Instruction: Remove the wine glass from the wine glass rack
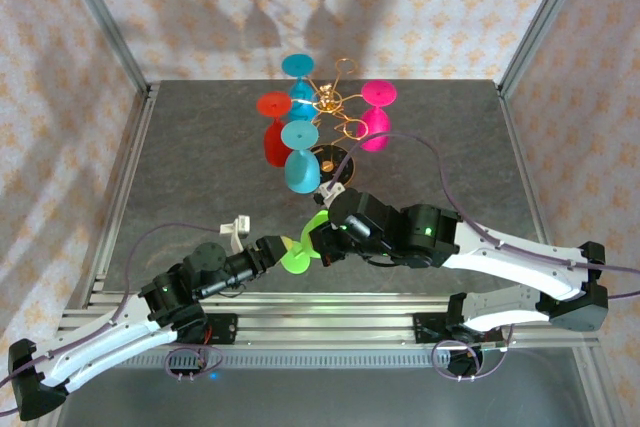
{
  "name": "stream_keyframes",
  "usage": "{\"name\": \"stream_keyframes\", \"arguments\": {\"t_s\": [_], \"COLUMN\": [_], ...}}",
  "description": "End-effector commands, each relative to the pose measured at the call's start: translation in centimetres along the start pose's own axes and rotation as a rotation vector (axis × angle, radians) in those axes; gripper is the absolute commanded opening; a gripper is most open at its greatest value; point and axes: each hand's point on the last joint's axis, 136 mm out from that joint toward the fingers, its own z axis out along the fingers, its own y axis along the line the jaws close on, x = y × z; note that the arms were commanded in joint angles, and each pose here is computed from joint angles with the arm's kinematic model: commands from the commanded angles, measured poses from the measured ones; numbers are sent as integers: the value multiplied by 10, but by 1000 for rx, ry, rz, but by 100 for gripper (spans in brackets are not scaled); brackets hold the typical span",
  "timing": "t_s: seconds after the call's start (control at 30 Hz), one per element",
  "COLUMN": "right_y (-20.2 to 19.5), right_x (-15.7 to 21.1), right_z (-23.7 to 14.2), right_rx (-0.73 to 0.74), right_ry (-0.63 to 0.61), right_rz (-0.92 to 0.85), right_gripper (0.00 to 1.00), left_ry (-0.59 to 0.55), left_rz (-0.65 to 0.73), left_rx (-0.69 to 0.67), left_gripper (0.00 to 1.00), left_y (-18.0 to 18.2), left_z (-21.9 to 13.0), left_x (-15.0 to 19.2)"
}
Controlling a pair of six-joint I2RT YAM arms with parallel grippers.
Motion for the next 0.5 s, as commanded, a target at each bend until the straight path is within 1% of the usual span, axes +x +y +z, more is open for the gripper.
{"name": "stream_keyframes", "arguments": {"t_s": [0.0,0.17,0.47], "right_y": [-12,-22,-54], "right_x": [0,1,2], "right_z": [3,6,13], "right_rx": [59,101,170], "right_ry": [-15,-11,6], "right_rz": [20,37,114], "right_gripper": [0,0,0], "left_ry": [-39,-40,-41], "left_rz": [16,31,69], "left_rx": [22,-23,-90], "left_gripper": [68,68,68], "left_y": [-14,-7,-2], "left_z": [-3,-5,-13], "left_x": [-10,-10,-12]}}
